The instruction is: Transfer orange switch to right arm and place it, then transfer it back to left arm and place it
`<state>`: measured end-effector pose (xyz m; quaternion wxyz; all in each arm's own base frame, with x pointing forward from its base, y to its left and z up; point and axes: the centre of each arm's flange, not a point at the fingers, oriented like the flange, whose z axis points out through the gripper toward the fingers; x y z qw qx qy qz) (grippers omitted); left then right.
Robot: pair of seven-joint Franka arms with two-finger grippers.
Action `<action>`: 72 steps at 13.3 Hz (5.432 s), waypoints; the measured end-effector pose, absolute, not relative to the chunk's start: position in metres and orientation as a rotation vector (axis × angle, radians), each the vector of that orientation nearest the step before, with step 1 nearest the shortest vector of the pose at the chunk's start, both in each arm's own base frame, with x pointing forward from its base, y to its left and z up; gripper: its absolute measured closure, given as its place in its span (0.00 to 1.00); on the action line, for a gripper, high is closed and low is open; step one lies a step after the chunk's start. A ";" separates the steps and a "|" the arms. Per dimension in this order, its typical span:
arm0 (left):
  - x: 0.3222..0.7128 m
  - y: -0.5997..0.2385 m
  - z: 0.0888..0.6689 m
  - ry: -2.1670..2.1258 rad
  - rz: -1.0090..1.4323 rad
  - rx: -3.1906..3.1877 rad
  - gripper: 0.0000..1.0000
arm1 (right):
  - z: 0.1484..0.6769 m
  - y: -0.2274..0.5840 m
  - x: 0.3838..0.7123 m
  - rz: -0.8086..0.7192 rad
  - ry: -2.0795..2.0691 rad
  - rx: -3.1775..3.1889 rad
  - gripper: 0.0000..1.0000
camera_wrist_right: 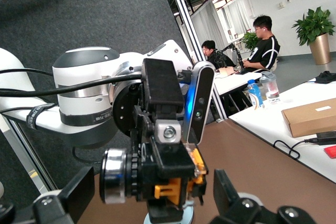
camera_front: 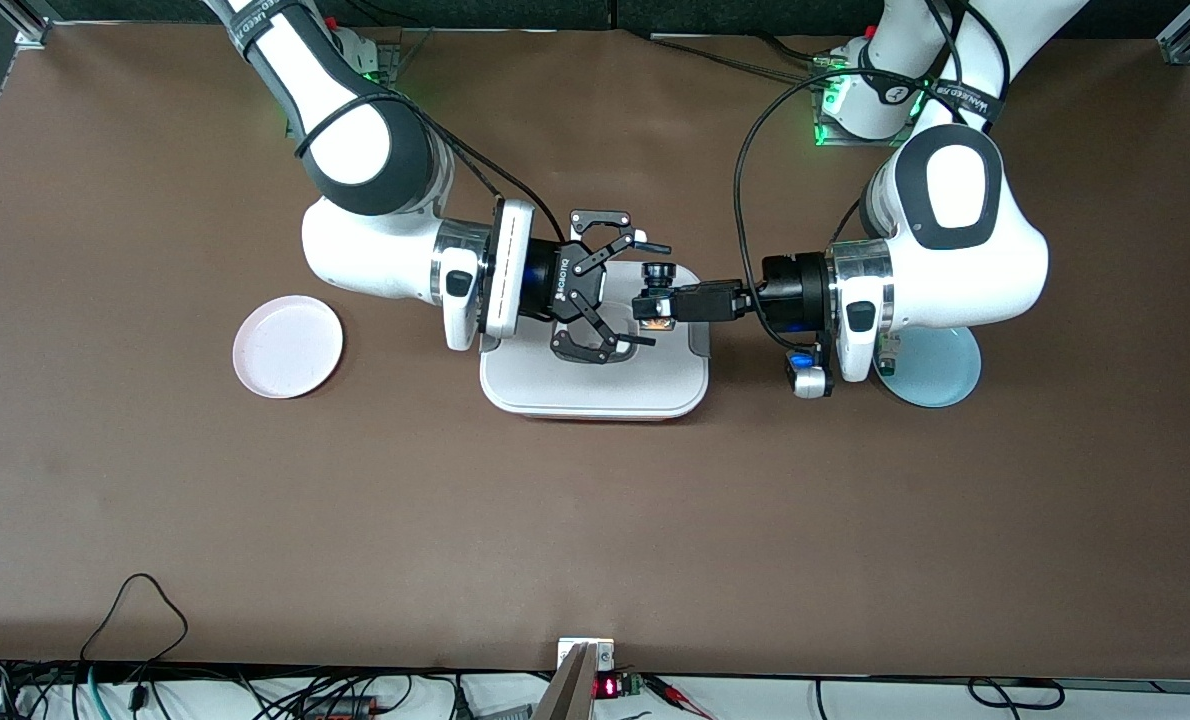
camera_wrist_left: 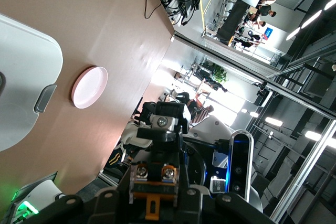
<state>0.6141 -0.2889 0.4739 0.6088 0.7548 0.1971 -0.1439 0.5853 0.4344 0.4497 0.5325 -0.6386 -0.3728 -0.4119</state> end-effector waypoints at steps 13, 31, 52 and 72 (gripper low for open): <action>0.595 -0.177 0.427 -0.573 -0.348 2.319 0.66 | 0.415 0.260 0.636 -1.001 -0.853 -1.766 0.00; 0.585 0.036 0.295 -2.080 -0.256 1.994 0.66 | 0.443 0.129 0.612 0.142 -0.305 -2.733 0.00; 0.543 0.066 0.174 -2.114 -0.059 2.121 0.66 | 0.586 0.001 0.620 0.041 0.139 -3.262 0.00; 0.561 0.070 0.230 -1.974 -0.167 2.225 0.00 | 0.575 -0.046 0.570 -0.059 0.203 -3.188 0.00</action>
